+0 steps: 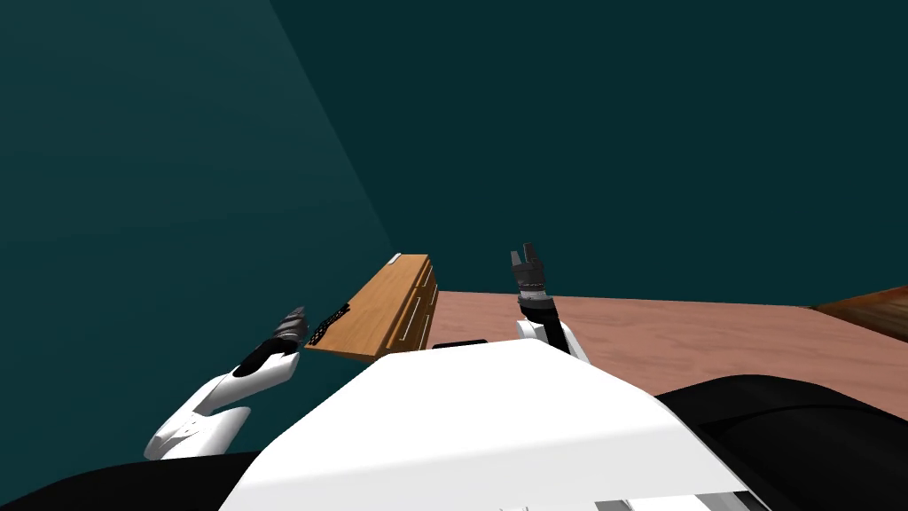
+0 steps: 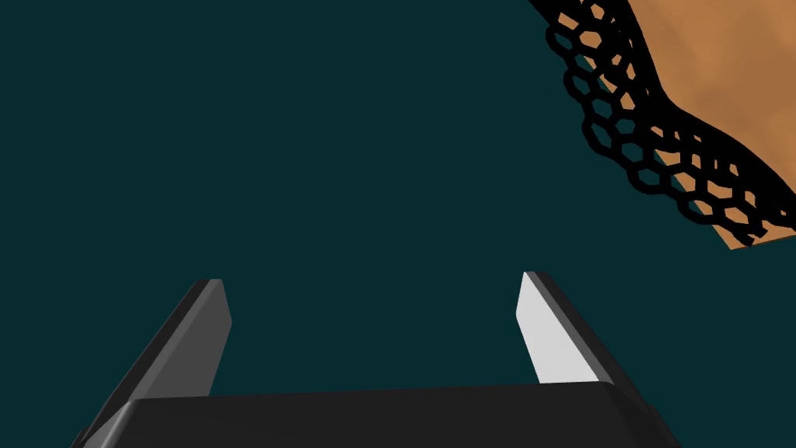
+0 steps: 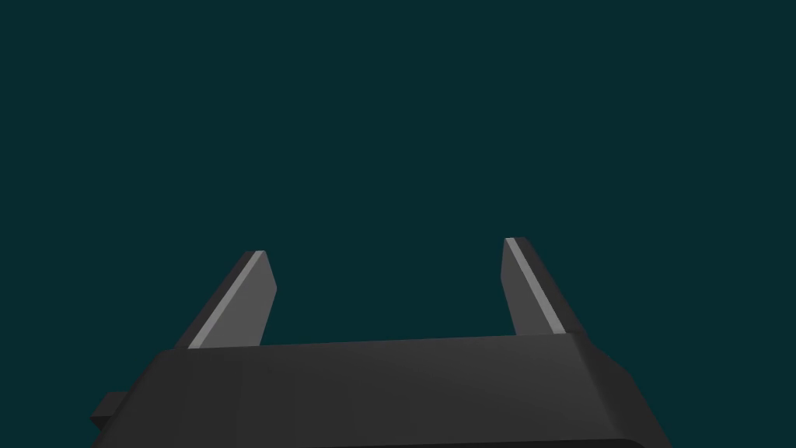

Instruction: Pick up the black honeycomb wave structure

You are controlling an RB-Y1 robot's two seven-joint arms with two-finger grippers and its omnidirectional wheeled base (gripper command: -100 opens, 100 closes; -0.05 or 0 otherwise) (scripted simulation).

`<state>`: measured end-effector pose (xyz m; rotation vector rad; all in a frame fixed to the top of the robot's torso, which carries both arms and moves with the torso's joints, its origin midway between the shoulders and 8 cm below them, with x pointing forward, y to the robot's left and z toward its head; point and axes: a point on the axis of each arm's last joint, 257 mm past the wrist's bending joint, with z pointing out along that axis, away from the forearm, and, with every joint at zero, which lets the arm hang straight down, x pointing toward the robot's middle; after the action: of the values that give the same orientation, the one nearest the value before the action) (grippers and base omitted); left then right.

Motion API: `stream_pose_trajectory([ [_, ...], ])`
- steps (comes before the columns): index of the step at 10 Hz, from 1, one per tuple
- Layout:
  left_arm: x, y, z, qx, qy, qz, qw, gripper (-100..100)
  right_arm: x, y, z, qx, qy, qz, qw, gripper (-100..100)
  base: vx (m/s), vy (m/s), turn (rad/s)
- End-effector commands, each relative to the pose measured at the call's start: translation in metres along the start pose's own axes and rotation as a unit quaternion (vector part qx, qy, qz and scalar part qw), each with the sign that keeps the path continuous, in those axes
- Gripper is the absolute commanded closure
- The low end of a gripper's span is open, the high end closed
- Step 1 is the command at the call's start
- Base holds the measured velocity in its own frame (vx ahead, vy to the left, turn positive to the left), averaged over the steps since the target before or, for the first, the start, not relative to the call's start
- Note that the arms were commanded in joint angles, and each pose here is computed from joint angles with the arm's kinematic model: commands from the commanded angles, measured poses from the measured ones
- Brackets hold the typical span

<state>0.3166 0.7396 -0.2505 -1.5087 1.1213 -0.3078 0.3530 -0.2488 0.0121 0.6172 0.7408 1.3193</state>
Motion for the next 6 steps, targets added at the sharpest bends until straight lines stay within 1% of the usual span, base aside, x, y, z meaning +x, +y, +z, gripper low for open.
stream_pose_trajectory([
  [1, -0.008, 0.012, 0.000, -0.018, -0.010, -0.014, 0.9997, -100, 0.000, 0.000, 0.000, 0.000, 0.000, 0.000, 1.0000, 0, 0.124, -0.050, 0.037],
  [2, -0.023, 0.028, 0.000, -0.040, -0.025, -0.042, 0.9980, -100, 0.000, 0.000, 0.000, 0.000, 0.000, 0.000, 1.0000, 0, 0.140, -0.060, 0.058],
  [3, -0.024, 0.031, 0.000, -0.043, -0.027, -0.042, 0.9978, -100, 0.000, 0.000, 0.000, 0.000, 0.000, 0.000, 1.0000, 0, 0.127, -0.049, 0.039],
  [4, -0.037, 0.046, -0.001, -0.064, -0.041, -0.070, 0.9947, -100, 0.000, 0.000, 0.000, 0.000, 0.000, 0.000, 1.0000, 0, 0.148, -0.044, 0.061],
  [5, -0.039, 0.051, -0.001, -0.068, -0.043, -0.070, 0.9943, -100, 0.000, 0.000, 0.000, 0.000, 0.000, 0.000, 1.0000, 0, 0.121, -0.033, 0.048],
  [6, -0.049, 0.066, -0.003, -0.087, -0.055, -0.098, 0.9899, -100, 0.000, 0.000, 0.000, 0.000, 0.000, 0.000, 1.0000, 0, 0.127, -0.012, 0.061],
])
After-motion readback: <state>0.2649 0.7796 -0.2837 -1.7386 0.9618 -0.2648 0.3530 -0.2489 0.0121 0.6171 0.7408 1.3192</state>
